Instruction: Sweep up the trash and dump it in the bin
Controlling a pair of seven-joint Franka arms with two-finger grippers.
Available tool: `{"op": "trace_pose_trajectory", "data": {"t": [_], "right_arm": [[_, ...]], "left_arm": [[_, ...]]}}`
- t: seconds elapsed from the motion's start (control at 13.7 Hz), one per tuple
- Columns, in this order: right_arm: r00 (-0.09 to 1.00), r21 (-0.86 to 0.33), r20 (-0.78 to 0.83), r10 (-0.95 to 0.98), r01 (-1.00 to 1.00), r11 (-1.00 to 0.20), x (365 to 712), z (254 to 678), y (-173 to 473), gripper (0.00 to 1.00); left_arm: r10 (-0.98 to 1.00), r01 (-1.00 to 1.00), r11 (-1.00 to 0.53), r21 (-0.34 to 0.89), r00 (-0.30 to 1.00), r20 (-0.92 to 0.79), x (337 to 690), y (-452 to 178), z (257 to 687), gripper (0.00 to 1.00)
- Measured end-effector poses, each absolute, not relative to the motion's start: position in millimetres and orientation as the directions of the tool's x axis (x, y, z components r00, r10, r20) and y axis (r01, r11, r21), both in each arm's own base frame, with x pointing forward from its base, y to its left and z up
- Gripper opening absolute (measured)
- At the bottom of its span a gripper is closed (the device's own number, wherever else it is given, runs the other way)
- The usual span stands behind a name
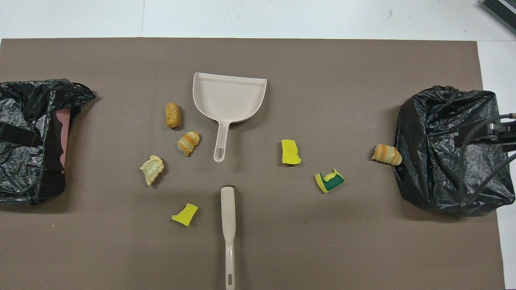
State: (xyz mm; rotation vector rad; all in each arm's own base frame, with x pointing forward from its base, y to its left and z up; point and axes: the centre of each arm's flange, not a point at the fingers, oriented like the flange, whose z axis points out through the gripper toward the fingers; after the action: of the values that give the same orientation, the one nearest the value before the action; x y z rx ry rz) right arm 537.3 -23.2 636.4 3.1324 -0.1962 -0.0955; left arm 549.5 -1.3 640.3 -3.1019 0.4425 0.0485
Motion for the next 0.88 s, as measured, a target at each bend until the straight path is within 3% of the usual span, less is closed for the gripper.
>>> {"op": "trace_pose_trajectory", "data": {"t": [0.88], "right_arm": [[0.991,0.005,-0.08,-0.109,-0.109,-0.994,534.8,635.2,-24.1,1.0]], "left_arm": [[-0.278,-0.278,-0.961,-0.004,0.96,-0.027,548.1,-0.2,642.9,1.0]]}}
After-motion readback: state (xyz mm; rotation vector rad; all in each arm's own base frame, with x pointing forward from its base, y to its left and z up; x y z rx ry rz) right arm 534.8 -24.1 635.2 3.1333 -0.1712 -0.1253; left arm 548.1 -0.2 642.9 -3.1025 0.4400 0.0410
